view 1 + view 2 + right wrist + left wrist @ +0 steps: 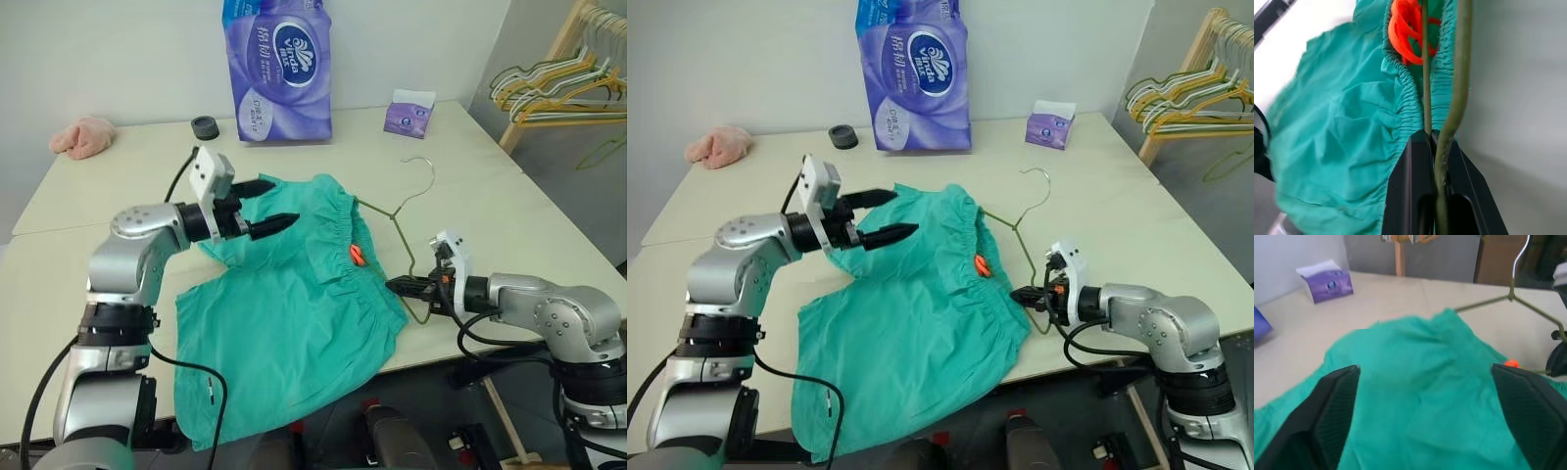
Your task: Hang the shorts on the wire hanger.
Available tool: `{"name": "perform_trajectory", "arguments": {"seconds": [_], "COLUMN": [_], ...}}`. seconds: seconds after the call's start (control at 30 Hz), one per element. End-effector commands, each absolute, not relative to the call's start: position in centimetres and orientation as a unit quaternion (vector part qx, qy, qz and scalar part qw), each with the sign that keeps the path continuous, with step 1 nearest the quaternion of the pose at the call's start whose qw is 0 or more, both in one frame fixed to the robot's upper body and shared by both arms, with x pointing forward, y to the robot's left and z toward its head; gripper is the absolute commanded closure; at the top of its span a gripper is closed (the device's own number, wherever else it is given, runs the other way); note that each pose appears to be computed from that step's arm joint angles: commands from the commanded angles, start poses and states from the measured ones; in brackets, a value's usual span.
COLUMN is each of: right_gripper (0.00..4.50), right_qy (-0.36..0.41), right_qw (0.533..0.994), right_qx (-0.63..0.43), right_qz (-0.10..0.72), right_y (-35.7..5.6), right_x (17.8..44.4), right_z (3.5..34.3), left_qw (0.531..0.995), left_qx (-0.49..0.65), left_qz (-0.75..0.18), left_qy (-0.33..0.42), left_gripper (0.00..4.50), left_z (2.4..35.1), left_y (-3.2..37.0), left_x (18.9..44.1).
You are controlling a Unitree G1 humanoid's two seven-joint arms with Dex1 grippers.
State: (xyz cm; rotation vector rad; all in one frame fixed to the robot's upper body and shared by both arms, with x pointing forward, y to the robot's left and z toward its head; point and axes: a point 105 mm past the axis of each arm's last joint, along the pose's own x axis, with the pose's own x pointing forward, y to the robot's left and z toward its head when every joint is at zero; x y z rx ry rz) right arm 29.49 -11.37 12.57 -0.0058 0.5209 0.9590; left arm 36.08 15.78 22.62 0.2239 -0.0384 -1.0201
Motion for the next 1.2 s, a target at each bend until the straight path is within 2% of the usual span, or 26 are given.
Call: {"name": "perform_trajectory", "arguments": {"seconds": [0.03, 0.2, 0.4, 0.67, 0.87, 0.97, 1.2], "right_gripper": [4.50, 4.50, 4.50, 4.50, 4.50, 4.50, 4.50], "right_qy": [0.196, 0.172, 0.141, 0.113, 0.102, 0.095, 0.087], "right_qw": [0.842, 0.821, 0.804, 0.793, 0.790, 0.786, 0.778], "right_qx": [-0.083, -0.153, -0.211, -0.246, -0.255, -0.259, -0.275], "right_qz": [0.496, 0.522, 0.537, 0.546, 0.548, 0.552, 0.559], "right_y": [-10.2, -9.6, -9.1, -9.1, -9.2, -9.0, -8.8], "right_x": [29.3, 28.8, 28.7, 28.6, 28.5, 28.3, 28.1], "right_z": [14.3, 14.4, 15.0, 15.9, 16.2, 16.4, 16.5], "left_qw": [0.826, 0.770, 0.703, 0.675, 0.673, 0.673, 0.667], "left_qx": [0.186, 0.285, 0.367, 0.392, 0.390, 0.383, 0.376], "left_qz": [-0.531, -0.571, -0.609, -0.624, -0.626, -0.631, -0.642], "left_qy": [-0.037, -0.019, 0.011, 0.043, 0.049, 0.049, 0.042], "left_gripper": [0.03, 0.03, 0.03, 0.03, 0.03, 0.60, 2.75], "left_z": [24.8, 24.3, 22.3, 19.9, 18.9, 18.4, 17.7], "left_y": [15.2, 14.6, 14.4, 15.4, 15.6, 15.3, 14.3], "left_x": [35.2, 34.7, 34.4, 34.5, 34.8, 34.8, 34.5]}}
